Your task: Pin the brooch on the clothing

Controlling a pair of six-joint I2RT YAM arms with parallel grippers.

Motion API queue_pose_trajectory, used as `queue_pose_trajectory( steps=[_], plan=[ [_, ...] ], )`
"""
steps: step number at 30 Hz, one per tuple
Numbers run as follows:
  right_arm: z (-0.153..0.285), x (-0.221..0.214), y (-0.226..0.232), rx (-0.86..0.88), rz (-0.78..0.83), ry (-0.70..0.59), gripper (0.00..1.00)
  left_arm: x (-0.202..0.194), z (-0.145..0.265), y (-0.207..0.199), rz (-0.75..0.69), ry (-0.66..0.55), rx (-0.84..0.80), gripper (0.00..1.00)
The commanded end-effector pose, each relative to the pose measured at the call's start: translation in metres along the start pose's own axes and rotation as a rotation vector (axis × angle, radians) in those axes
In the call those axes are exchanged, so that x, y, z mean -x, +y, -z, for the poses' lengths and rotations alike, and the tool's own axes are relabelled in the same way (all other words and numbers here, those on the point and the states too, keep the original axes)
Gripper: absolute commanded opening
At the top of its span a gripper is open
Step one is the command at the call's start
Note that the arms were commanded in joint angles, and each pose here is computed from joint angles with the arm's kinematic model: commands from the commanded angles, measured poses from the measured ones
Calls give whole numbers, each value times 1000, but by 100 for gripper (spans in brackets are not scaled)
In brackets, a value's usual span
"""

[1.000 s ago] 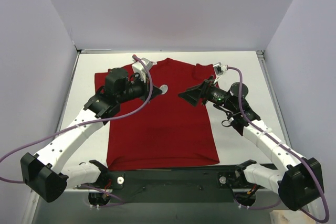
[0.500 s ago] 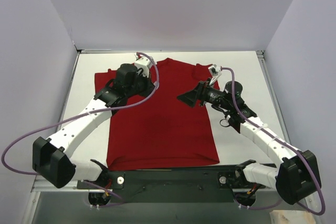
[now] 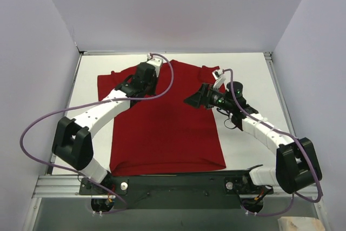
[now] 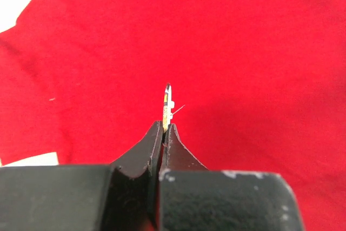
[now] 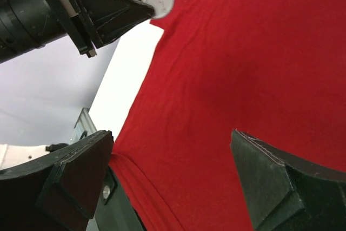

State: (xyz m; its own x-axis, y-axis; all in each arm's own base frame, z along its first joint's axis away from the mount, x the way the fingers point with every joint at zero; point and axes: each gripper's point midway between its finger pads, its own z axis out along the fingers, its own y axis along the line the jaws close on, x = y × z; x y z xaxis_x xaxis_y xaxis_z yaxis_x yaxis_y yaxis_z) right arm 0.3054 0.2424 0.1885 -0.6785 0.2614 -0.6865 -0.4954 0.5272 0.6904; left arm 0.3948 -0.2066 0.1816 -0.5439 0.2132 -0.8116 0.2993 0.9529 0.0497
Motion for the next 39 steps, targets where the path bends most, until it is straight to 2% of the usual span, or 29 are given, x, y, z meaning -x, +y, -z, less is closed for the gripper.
queue_pose_trajectory(
  steps=[1, 9, 15, 20, 26, 39],
  plan=[
    [-5, 16, -6, -3, 13, -15, 96, 13, -19, 32, -91, -30, 185, 0],
    [-13, 12, -41, -125, -53, 50, 96, 12, -51, 70, -327, 8, 411, 0],
    [-25, 8, -55, -157, -111, 113, 96, 1, -80, 95, -497, 104, 546, 0],
    [-25, 3, -66, -214, -129, 151, 97, -7, -99, 117, -506, 152, 591, 0],
    [-21, 0, -79, -280, -137, 161, 97, -8, -107, 129, -520, 187, 648, 0],
    [-17, -3, -90, -322, -154, 175, 97, -37, -126, 145, -617, 344, 774, 0]
  ],
)
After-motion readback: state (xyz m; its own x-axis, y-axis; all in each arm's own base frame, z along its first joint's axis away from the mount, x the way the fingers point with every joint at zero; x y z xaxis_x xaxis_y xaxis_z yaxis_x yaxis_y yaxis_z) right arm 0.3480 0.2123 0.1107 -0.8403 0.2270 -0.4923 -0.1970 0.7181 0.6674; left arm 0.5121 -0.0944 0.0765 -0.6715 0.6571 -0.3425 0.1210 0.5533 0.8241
